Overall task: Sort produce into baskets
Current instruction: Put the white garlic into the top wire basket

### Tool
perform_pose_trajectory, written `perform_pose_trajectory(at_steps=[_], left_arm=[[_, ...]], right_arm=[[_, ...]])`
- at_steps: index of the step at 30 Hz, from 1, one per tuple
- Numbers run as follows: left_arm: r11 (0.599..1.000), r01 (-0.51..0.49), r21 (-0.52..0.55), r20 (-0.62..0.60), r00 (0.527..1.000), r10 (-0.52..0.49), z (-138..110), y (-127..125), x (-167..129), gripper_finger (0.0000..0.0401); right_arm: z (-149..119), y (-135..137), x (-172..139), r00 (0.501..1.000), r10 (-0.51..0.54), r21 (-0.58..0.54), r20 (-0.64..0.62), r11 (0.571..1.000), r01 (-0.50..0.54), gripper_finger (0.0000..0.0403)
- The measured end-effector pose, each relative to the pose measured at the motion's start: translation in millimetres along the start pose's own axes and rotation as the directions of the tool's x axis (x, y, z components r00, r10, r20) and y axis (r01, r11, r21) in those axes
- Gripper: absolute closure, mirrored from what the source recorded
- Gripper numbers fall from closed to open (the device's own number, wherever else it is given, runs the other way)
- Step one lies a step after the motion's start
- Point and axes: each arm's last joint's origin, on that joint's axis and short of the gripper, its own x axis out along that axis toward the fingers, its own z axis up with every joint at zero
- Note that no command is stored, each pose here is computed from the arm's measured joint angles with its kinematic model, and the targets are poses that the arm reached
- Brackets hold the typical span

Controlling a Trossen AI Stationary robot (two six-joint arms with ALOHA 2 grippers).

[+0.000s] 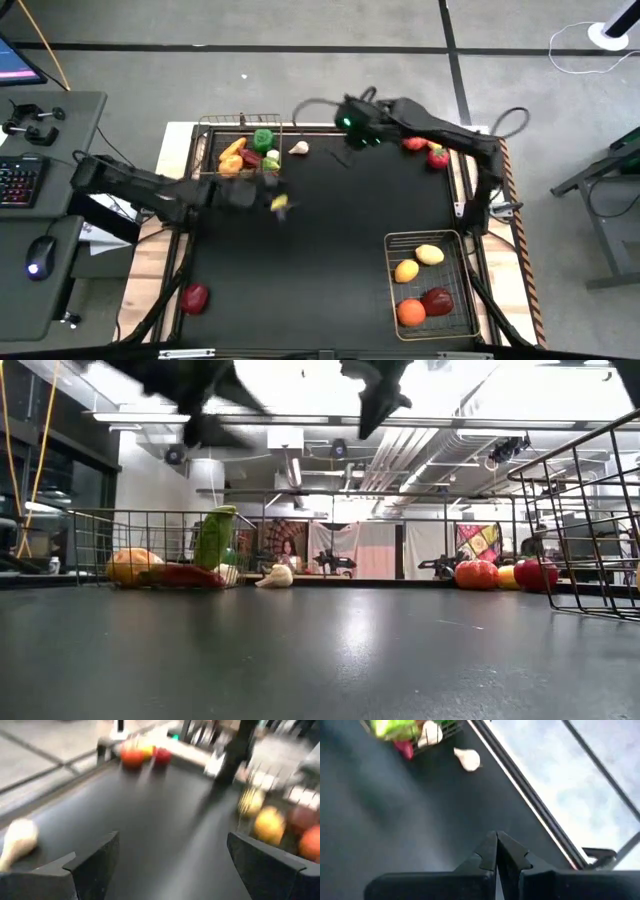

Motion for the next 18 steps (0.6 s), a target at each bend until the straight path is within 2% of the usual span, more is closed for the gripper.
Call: perform_pose_trajectory(at_steps=[2,3,6,9,13,18], left_arm=[[1.0,0.021,-0.005,0.033,0.999,-0.02,38,3,9,0.0043],[1.0,0.0,0.011,0.024,1.0,-0.001,56,7,14,0.0043],[0.991,-0.124,0.059,-0.069,0.989,0.128,105,18,34,0.0043],[0.964,-0.245,0.102,-0.186,0.947,0.26,140,30,58,0.0043],[0.919,-0.359,0.164,-0.288,0.873,0.393,162,37,92,0.0043],[0.873,-0.423,0.244,-0.382,0.786,0.487,154,44,143,0.0043]], right_arm=[[-21,3,-13,0.999,-0.03,0.005,0.018,1.0,0.03,0.0403],[-32,3,-20,0.998,-0.047,0.013,0.037,0.999,0.047,0.0403],[-67,-1,-31,0.991,-0.095,0.048,0.097,0.995,0.09,0.0403],[-104,-6,-25,0.986,-0.103,0.098,0.133,0.991,0.091,0.0403],[-148,-17,-19,0.978,-0.078,0.188,0.194,0.981,0.041,0.0403],[-190,-21,-2,0.972,-0.004,0.251,0.234,0.966,-0.057,0.0403]])
